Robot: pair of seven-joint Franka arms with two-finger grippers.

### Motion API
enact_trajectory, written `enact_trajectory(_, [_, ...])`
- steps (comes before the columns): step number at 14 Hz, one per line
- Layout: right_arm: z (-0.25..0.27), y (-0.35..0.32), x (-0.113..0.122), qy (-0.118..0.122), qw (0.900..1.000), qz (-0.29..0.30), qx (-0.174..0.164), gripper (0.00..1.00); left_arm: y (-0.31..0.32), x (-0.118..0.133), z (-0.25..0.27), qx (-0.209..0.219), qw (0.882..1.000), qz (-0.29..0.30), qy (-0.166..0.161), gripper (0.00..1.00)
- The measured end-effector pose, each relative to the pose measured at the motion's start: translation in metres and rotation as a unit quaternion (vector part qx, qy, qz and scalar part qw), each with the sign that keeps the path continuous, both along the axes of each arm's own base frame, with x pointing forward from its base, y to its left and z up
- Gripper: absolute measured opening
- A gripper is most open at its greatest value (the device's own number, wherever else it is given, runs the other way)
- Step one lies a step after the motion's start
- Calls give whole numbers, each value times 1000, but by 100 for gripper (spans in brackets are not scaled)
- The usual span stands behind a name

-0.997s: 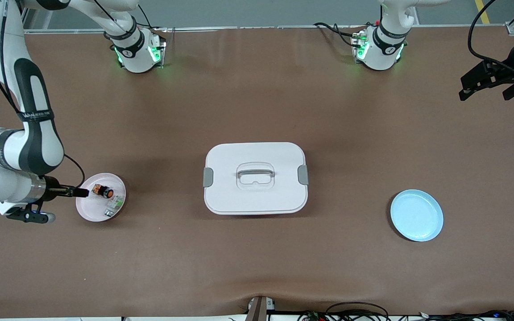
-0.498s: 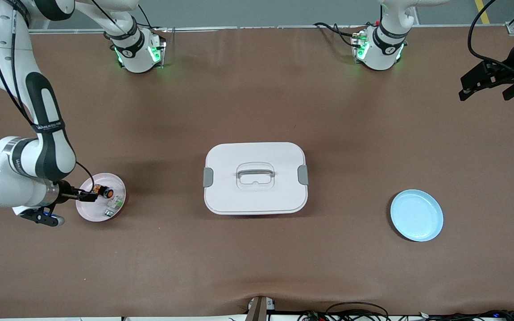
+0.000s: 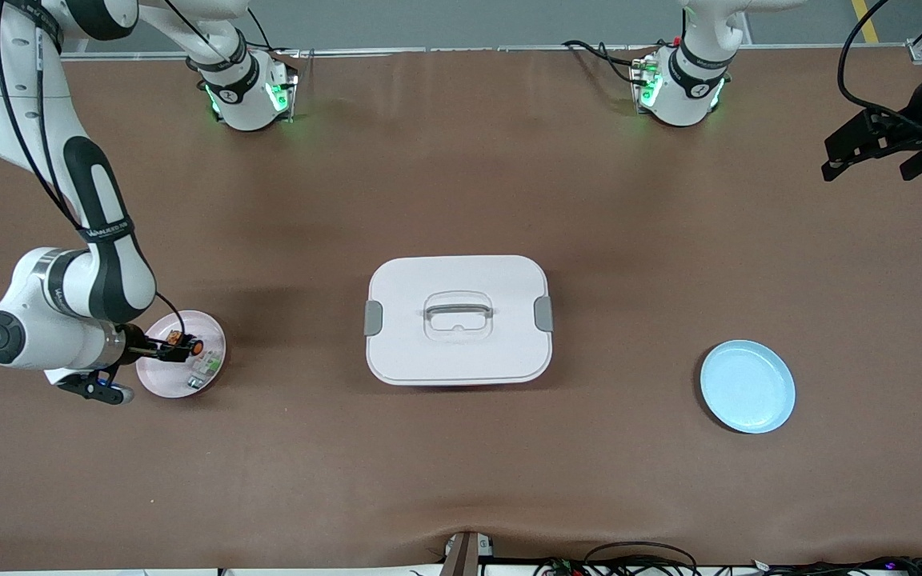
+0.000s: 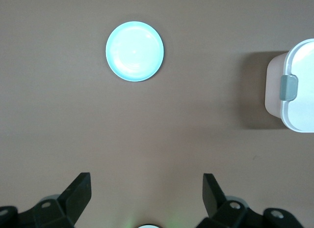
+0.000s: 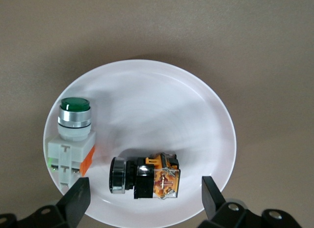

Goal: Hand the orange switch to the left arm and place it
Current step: 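Lower the right gripper over the orange switch on the white plate, then close the right gripper on the orange switch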

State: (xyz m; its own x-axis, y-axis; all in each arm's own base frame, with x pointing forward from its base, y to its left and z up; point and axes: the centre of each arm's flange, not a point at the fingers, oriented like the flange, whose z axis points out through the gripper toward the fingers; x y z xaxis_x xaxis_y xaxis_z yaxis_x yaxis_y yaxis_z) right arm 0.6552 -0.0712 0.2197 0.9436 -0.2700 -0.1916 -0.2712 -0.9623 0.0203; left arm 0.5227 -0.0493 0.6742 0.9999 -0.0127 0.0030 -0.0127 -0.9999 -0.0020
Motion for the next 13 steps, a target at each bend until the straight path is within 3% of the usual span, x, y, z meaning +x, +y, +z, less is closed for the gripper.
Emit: enact_trajectory(13, [-29, 1, -19, 12, 1000, -1, 0, 100, -7, 13, -22, 1, 1000, -7, 20, 100])
